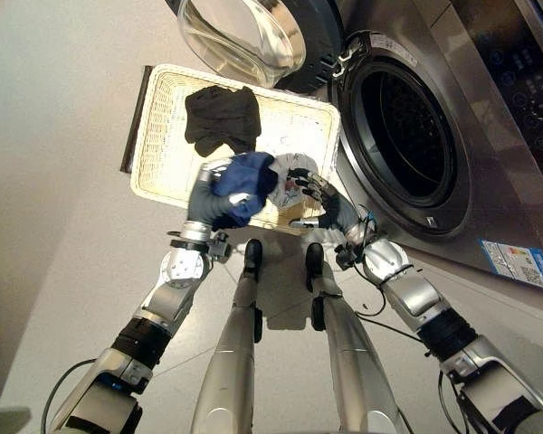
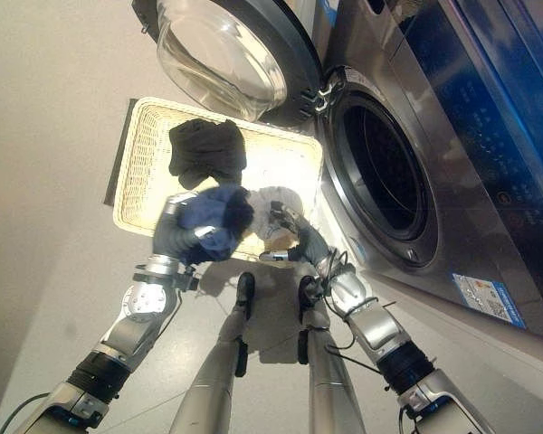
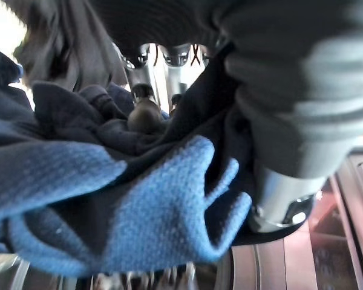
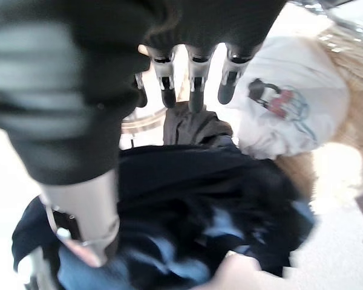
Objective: Put the clothes into the washing machine.
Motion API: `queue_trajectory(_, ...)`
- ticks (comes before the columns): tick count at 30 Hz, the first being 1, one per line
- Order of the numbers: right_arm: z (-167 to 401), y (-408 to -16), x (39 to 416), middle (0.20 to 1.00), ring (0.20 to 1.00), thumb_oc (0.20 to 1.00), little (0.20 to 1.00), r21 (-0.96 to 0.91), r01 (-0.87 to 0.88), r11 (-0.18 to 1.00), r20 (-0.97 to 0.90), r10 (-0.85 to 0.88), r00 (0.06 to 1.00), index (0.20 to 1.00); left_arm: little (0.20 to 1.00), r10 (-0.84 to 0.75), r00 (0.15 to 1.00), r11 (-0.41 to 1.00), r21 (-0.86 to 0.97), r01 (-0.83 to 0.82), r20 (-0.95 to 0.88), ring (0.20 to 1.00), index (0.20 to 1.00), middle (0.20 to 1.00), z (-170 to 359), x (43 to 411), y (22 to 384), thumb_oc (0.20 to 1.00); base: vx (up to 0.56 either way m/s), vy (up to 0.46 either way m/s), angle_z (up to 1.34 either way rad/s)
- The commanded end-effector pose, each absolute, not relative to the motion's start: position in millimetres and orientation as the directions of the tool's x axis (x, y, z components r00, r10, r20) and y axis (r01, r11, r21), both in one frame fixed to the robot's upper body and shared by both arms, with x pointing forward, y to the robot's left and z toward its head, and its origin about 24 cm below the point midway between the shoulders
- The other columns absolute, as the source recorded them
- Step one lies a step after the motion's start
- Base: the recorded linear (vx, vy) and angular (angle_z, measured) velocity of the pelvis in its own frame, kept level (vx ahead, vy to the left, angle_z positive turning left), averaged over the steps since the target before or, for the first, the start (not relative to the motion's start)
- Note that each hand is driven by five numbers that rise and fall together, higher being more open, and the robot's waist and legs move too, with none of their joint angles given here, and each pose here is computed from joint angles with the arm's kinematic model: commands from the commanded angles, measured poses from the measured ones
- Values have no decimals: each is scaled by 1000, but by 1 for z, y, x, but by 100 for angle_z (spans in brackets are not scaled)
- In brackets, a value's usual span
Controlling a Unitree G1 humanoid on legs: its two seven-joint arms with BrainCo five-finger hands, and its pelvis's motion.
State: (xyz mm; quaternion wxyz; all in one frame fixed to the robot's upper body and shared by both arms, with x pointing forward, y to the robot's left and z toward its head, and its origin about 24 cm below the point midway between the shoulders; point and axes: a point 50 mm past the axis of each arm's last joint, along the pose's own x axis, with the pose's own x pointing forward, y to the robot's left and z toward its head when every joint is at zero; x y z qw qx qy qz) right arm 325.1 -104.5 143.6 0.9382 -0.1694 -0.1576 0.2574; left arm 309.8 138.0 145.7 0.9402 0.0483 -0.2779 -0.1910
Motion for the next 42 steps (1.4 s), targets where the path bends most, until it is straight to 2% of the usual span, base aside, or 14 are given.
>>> queue_trajectory(1, 163, -93, 315, 1000, 1000, 1000, 1000, -513, -485, 708, 226, 656, 720, 1000, 200, -615, 612, 764, 185, 618, 497, 200, 200, 200, 165, 308, 117, 200, 0, 0, 0)
queue_trajectory(5, 172, -89, 319, 1000, 1000, 1000, 1000, -645, -422, 637, 198, 673, 713, 1000, 200, -786, 446, 551, 157, 820, 427, 200, 200, 200, 170, 304, 95, 200, 0, 0, 0)
queue_trajectory(8, 172, -87, 322, 1000, 1000, 1000, 1000, -725, -388, 568, 147, 679, 719, 1000, 200, -866, 260, 348, 140, 927, 427, 200, 200, 200, 177, 292, 79, 200, 0, 0, 0)
queue_trajectory(11, 171, -86, 323, 1000, 1000, 1000, 1000, -755, -372, 540, 130, 679, 722, 1000, 200, -877, 200, 287, 143, 947, 437, 200, 200, 200, 180, 288, 76, 200, 0, 0, 0)
queue_trajectory(12, 170, -86, 324, 1000, 1000, 1000, 1000, -800, -349, 488, 100, 683, 724, 1000, 200, -879, 124, 218, 157, 963, 461, 200, 200, 200, 186, 281, 71, 200, 0, 0, 0)
queue_trajectory(13, 170, -86, 324, 1000, 1000, 1000, 1000, -805, -346, 481, 97, 683, 724, 1000, 200, -878, 112, 207, 157, 966, 466, 200, 200, 200, 187, 280, 71, 200, 0, 0, 0)
queue_trajectory(14, 167, -84, 325, 1000, 1000, 1000, 1000, -853, -332, 402, 46, 692, 720, 1000, 200, -853, 17, 126, 176, 976, 521, 200, 200, 200, 199, 271, 67, 200, 0, 0, 0)
queue_trajectory(18, 164, -81, 326, 1000, 1000, 1000, 1000, -865, -373, 337, -26, 711, 703, 1000, 200, -807, -64, 91, 231, 969, 587, 200, 200, 200, 218, 262, 63, 200, 0, 0, 0)
queue_trajectory(31, 143, -82, 325, 1000, 1000, 1000, 1000, -680, -566, 466, -56, 737, 674, 1000, 200, -602, -113, 215, 297, 930, 791, 200, 200, 200, 272, 247, 82, 200, 0, 0, 0)
queue_trajectory(36, 141, -78, 325, 1000, 1000, 1000, 1000, -674, -569, 471, -46, 742, 669, 1000, 200, -550, -134, 162, 263, 951, 824, 200, 200, 200, 278, 244, 83, 200, 0, 0, 0)
queue_trajectory(39, 143, -74, 323, 1000, 1000, 1000, 1000, -635, -602, 485, -34, 760, 649, 1000, 200, -553, -127, 152, 250, 956, 823, 200, 200, 200, 278, 243, 80, 200, 0, 0, 0)
queue_trajectory(40, 146, -64, 318, 1000, 1000, 1000, 1000, -523, -695, 494, -14, 810, 586, 1000, 200, -563, -88, 169, 218, 961, 822, 200, 200, 200, 277, 244, 75, 200, 0, 0, 0)
queue_trajectory(41, 146, -63, 317, 922, 922, 922, 922, -509, -706, 493, -12, 816, 578, 922, 200, -564, -81, 174, 214, 961, 822, 200, 200, 200, 277, 245, 75, 200, 7, 29, -4)
queue_trajectory(42, 145, -60, 314, 288, 288, 288, 288, -435, -755, 491, -3, 837, 547, 288, 200, -566, -48, 203, 195, 960, 823, 200, 200, 200, 275, 247, 74, 200, -1, 31, -6)
